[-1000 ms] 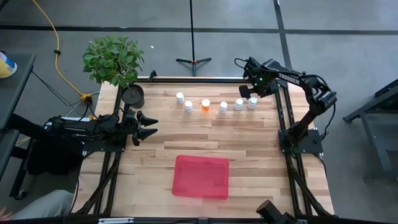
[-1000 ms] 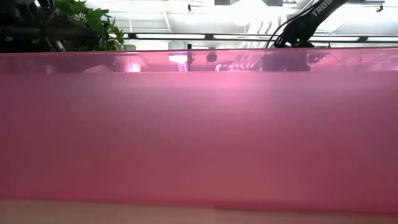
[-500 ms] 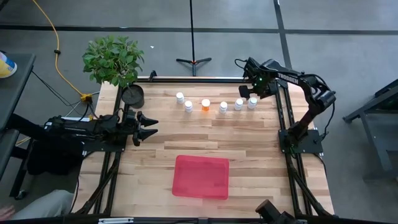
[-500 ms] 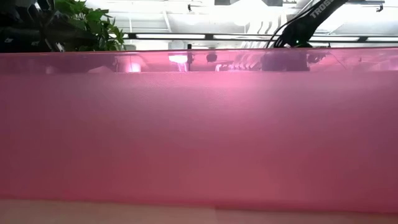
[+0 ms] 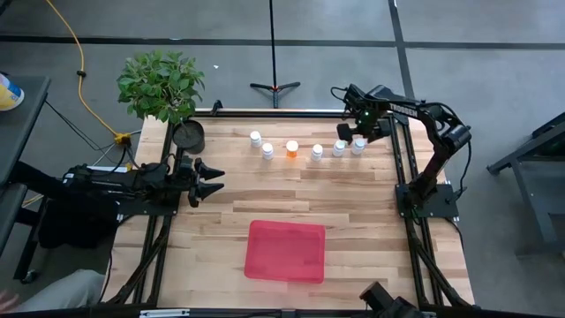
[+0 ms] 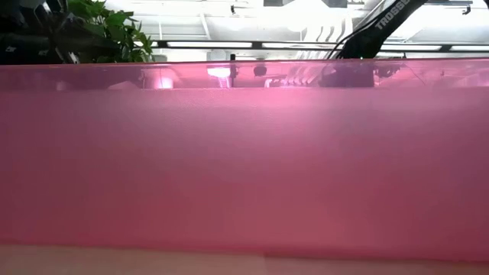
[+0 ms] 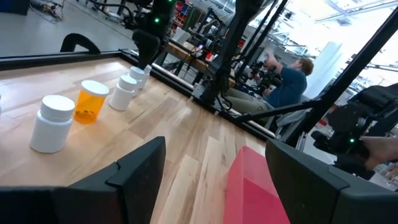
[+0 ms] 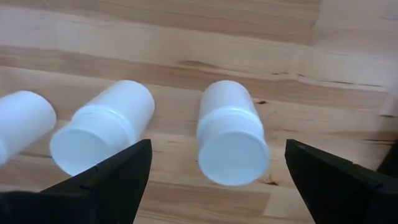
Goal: Pick and place pill bottles into a basket
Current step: Put the white pill bottle into the red bin
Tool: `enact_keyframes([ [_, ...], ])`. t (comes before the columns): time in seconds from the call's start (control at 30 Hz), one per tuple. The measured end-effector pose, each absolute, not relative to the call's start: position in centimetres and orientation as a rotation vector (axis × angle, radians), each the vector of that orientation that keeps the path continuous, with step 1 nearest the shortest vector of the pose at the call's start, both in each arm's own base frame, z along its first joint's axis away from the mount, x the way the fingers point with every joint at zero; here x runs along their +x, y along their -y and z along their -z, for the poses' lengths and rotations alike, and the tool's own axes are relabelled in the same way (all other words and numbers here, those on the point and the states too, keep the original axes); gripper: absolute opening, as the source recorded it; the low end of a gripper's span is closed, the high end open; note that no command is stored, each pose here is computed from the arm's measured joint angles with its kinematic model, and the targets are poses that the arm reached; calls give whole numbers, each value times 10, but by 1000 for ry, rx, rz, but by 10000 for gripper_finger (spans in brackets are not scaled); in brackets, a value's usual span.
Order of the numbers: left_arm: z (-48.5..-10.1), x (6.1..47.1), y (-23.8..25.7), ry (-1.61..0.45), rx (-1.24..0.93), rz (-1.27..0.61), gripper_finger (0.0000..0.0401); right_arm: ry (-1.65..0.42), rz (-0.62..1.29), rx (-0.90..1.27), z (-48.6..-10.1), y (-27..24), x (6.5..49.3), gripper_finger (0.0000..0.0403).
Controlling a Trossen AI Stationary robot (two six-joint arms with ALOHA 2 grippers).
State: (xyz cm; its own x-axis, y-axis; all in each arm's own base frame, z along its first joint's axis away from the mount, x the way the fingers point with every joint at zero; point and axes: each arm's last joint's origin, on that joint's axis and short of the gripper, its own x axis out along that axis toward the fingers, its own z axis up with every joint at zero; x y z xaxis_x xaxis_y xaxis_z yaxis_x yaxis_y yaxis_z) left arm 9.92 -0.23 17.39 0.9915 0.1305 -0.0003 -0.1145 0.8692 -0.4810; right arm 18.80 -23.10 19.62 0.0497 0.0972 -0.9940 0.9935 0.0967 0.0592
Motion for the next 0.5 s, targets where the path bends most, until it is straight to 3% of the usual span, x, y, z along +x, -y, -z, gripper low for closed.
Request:
enact_keyframes([
  [0.3,-174,99,2,32,-502,-128,310,-1303,1081,1237,-196,233,181,356],
  [0.5,-174,99,2,32,-502,-128,310,-1303,1066,1236,-196,233,181,327],
])
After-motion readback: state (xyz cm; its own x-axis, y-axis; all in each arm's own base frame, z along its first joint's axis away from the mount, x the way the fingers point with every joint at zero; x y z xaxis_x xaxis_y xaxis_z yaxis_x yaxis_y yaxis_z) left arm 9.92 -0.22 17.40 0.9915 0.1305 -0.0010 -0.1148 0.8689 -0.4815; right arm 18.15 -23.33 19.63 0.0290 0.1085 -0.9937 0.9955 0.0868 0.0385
